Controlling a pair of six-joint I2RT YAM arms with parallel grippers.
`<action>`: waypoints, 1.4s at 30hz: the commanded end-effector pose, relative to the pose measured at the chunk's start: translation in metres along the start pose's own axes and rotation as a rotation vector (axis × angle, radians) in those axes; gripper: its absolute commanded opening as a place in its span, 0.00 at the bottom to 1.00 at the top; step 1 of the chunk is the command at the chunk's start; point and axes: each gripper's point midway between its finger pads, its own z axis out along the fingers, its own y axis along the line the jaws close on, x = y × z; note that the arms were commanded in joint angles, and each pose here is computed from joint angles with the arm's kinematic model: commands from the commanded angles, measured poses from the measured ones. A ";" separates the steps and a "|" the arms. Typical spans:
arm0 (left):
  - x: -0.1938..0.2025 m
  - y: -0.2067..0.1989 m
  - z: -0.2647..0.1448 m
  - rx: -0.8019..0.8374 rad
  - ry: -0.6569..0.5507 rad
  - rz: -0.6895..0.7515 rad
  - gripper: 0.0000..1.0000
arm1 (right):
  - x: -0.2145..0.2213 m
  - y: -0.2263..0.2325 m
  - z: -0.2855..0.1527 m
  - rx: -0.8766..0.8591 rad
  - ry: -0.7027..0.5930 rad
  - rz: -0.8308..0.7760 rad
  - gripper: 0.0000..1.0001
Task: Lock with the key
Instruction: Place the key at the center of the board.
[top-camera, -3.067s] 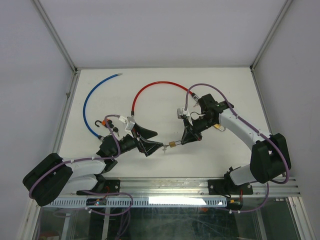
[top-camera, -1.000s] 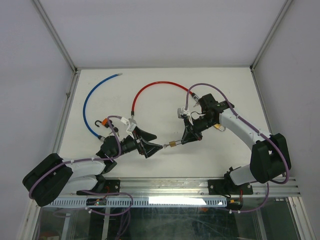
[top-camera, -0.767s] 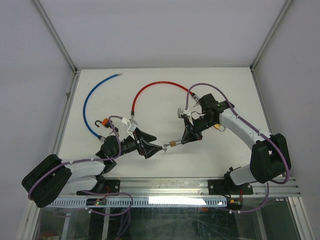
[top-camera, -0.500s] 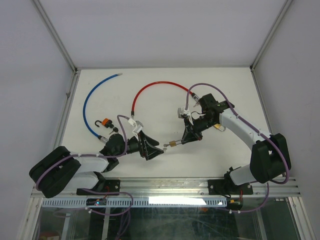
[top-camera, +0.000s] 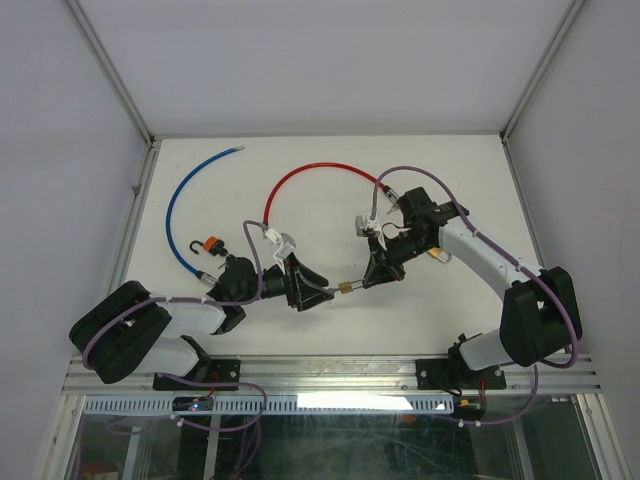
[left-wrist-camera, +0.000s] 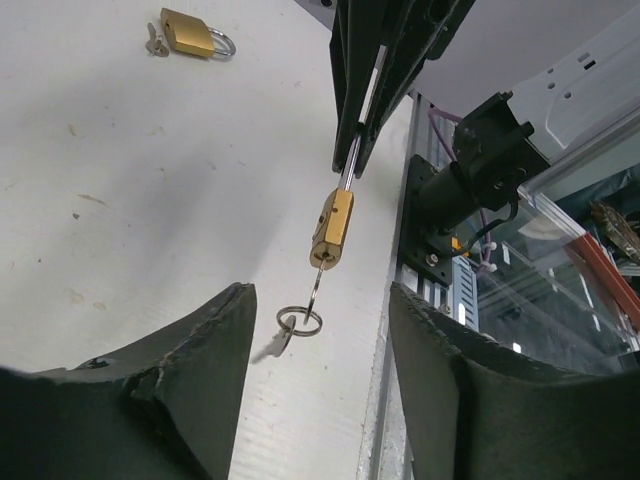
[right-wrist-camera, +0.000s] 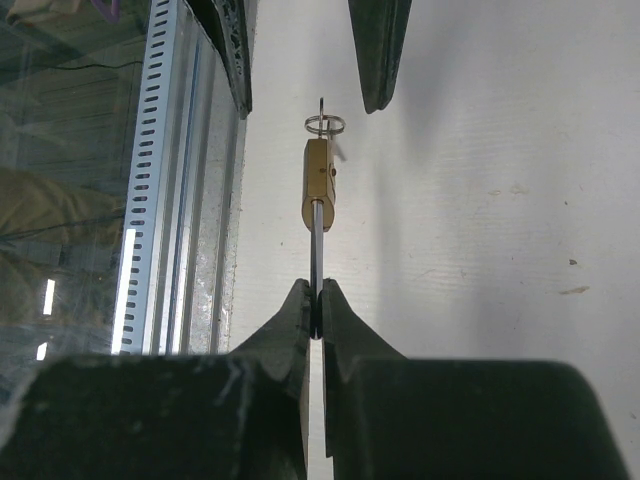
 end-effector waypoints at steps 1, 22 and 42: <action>-0.014 -0.001 0.010 0.030 -0.004 0.064 0.53 | -0.023 0.005 -0.006 -0.007 -0.066 -0.065 0.00; -0.012 -0.001 0.020 0.061 0.083 0.100 0.30 | -0.023 0.005 -0.006 -0.013 -0.069 -0.060 0.00; -0.014 0.005 0.023 0.018 0.158 0.132 0.18 | -0.022 0.006 -0.005 -0.016 -0.068 -0.056 0.00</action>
